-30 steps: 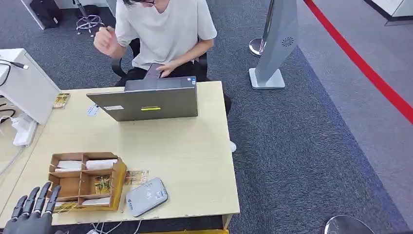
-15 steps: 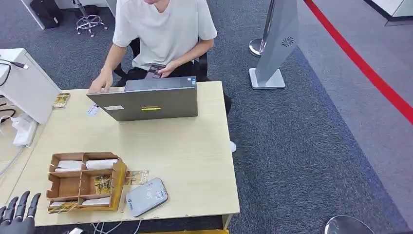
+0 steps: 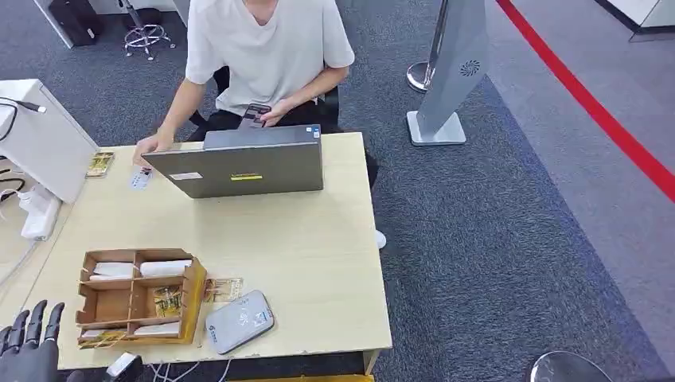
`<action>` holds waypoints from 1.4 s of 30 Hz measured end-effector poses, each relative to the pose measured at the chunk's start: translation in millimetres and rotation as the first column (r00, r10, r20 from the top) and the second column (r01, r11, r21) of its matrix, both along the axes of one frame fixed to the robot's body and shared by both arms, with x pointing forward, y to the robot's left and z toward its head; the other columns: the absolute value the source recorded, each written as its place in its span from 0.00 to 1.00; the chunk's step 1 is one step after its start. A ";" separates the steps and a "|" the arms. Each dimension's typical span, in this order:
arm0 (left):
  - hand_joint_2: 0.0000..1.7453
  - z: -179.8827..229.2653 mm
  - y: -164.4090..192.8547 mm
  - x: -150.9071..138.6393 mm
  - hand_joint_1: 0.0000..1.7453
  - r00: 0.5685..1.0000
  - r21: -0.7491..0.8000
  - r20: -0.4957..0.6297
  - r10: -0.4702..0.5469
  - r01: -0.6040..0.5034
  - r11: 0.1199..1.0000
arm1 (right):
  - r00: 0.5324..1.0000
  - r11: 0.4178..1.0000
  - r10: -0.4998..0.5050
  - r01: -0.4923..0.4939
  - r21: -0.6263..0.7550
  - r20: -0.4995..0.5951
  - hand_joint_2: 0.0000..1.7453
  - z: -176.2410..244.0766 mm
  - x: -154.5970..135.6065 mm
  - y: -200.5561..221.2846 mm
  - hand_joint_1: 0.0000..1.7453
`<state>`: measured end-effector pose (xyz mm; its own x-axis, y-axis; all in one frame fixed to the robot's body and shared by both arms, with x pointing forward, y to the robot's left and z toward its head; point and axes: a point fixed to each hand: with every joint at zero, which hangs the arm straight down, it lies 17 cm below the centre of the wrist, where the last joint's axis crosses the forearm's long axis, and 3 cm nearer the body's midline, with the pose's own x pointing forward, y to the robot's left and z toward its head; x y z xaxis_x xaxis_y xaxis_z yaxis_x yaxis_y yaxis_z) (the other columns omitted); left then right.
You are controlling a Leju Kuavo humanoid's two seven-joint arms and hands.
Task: Pass the card to the sensor for recognition and then transmit it.
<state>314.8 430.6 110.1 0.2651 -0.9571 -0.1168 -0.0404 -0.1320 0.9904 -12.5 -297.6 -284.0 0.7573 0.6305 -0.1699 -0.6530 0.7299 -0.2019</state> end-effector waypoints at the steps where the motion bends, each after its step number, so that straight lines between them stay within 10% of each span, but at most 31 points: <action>1: 1.00 -0.2 -2.3 2.2 0.00 1.000 -0.004 0.004 0.000 0.000 1.000 | 1.000 1.000 0.001 -0.001 0.001 0.001 1.00 0.0 0.5 0.1 0.00; 30: 1.00 -17.7 -44.0 27.4 0.00 0.998 -0.058 -0.029 -0.047 0.046 0.997 | 1.000 1.000 0.017 -0.017 0.000 0.000 1.00 0.0 1.7 -0.6 0.00; 31: 1.00 -17.9 -44.0 27.3 1.00 0.998 -0.058 -0.029 -0.047 0.045 0.997 | 1.000 1.000 0.018 -0.018 0.000 0.001 1.00 0.0 1.8 -0.6 0.00; 42: 1.00 -22.4 -44.3 26.5 1.00 0.997 -0.061 -0.052 -0.050 0.046 0.997 | 1.000 1.000 0.023 -0.023 0.005 0.007 1.00 -0.2 3.1 0.2 0.00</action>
<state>341.3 386.3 87.7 0.2136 -0.9743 -0.0720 0.0075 -0.0721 0.9974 -9.3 -297.4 -284.2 0.7441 0.6484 -0.1609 -0.6678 0.7161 -0.2030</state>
